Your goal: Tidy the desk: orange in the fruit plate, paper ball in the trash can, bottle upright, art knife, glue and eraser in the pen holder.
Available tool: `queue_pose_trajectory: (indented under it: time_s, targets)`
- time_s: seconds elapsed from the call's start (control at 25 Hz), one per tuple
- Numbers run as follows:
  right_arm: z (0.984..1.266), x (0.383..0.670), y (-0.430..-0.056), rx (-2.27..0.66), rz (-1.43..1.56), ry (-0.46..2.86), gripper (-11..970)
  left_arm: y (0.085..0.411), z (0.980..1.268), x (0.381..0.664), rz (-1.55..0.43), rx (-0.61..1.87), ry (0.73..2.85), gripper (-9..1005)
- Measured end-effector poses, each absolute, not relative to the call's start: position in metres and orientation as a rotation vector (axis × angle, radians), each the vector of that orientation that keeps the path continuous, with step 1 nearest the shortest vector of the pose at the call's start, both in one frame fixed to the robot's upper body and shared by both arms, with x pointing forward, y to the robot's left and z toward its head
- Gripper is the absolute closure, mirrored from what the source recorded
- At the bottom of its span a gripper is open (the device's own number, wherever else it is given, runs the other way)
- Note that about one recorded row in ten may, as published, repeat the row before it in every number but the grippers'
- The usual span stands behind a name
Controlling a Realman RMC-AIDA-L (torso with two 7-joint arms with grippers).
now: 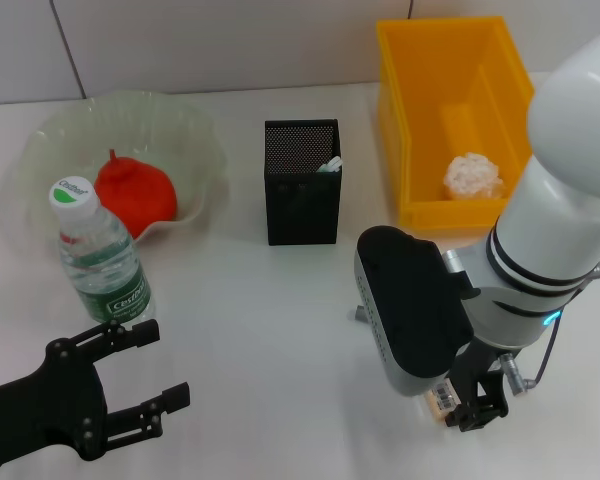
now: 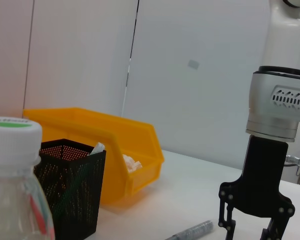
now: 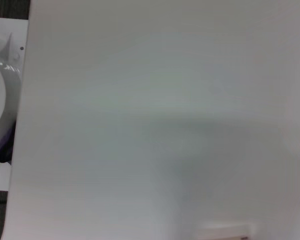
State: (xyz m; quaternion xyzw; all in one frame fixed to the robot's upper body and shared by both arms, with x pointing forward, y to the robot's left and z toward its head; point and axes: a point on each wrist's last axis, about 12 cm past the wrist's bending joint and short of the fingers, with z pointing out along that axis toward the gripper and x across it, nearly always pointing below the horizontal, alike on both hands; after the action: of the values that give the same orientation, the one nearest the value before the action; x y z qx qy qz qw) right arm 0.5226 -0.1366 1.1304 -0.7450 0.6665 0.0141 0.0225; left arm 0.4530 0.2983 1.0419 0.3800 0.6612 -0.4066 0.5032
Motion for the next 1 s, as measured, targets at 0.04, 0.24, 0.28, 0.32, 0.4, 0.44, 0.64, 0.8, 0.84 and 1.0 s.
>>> queue_pose_trajectory:
  time_s: [0.04, 0.24, 0.28, 0.32, 0.4, 0.44, 0.64, 0.8, 0.84, 1.0]
  targets:
    - [1.130, 0.523, -0.137, -2.308, 0.044, 2.064, 415, 0.298, 1.042, 0.453, -0.982, 0.918, 1.597, 194]
    - [1.129, 0.524, -0.136, -2.297, 0.042, 2.077, 475, 0.298, 1.042, 0.453, -0.982, 0.917, 1.597, 194]
    - [1.128, 0.524, -0.136, -2.296, 0.042, 2.078, 479, 0.298, 1.042, 0.453, -0.982, 0.917, 1.597, 194]
    - [1.128, 0.524, -0.136, -2.296, 0.041, 2.077, 483, 0.298, 1.042, 0.453, -0.982, 0.917, 1.597, 194]
    - [1.127, 0.524, -0.136, -2.293, 0.040, 2.080, 487, 0.298, 1.042, 0.453, -0.982, 0.917, 1.597, 194]
    - [1.127, 0.524, -0.136, -2.293, 0.040, 2.080, 488, 0.298, 1.042, 0.453, -0.982, 0.917, 1.597, 194]
    - [1.127, 0.524, -0.136, -2.283, 0.042, 2.090, 521, 0.298, 1.042, 0.453, -0.982, 0.917, 1.597, 194]
    - [1.135, 0.525, -0.134, -2.236, 0.075, 2.087, 551, 0.298, 1.042, 0.453, -0.982, 0.919, 1.595, 194]
    - [1.141, 0.528, -0.134, -2.197, 0.093, 2.087, 552, 0.298, 1.042, 0.453, -0.983, 0.919, 1.595, 194]
    - [1.179, 0.545, -0.142, -1.962, 0.120, 2.094, 552, 0.297, 1.043, 0.455, -0.984, 0.923, 1.590, 194]
